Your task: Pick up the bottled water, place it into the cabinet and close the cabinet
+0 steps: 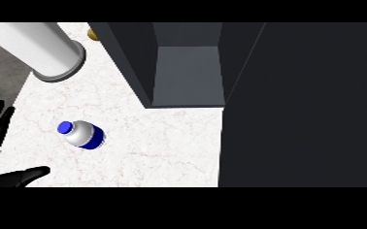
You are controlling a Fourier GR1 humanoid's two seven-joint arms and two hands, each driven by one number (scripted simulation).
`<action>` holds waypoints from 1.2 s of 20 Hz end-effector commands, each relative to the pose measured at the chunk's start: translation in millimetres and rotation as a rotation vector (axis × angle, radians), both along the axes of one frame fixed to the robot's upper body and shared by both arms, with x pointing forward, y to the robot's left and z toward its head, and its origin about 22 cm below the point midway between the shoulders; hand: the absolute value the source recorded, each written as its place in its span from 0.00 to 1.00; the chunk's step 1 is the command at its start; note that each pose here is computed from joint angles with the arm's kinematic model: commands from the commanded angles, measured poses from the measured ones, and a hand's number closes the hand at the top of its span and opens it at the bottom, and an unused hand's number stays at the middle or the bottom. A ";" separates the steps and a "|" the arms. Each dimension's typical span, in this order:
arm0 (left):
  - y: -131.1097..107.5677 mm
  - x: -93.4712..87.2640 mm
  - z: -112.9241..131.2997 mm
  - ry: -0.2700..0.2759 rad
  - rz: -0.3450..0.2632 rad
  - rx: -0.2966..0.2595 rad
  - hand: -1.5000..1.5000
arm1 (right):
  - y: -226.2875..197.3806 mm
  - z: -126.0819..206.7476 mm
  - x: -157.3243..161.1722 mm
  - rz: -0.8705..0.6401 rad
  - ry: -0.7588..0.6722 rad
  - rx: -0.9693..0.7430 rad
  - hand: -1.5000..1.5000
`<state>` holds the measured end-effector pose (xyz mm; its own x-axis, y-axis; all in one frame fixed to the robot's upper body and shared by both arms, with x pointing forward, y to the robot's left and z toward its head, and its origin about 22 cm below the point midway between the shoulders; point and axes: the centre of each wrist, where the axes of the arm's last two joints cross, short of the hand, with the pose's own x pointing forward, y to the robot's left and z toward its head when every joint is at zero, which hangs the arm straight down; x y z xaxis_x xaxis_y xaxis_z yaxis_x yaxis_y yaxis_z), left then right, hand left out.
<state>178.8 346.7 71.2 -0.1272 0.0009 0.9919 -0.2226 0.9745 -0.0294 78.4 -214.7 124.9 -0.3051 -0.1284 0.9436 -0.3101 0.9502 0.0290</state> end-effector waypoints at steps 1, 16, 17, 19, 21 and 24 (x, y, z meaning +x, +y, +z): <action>28.0 -2.4 -29.0 0.065 0.022 -0.029 0.00 | -5.2 31.9 -29.5 0.002 -0.052 -0.028 0.00; 24.4 31.9 -154.9 0.208 -0.024 -0.140 0.00 | 3.9 31.2 -36.7 -0.016 -0.066 0.001 0.00; 25.9 24.1 -162.2 0.180 -0.040 -0.150 0.00 | 2.8 36.3 -43.8 -0.003 -0.047 -0.003 0.00; 22.8 42.7 -170.1 0.179 -0.069 -0.160 0.00 | 2.6 24.8 -34.1 -0.009 -0.066 -0.008 0.00; 35.9 36.3 -174.1 0.176 -0.066 -0.168 0.00 | -3.6 21.8 -42.8 0.012 -0.051 -0.037 0.00; 12.5 50.3 -187.3 0.155 -0.103 -0.179 0.00 | 3.0 26.2 -44.3 0.010 -0.047 -0.028 0.00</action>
<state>215.6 370.5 -104.5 0.0503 0.1690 0.9843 -0.1686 0.9729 -0.1585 45.4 -209.3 113.2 -0.2865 -0.1752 0.9419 -0.3239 0.9430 0.0769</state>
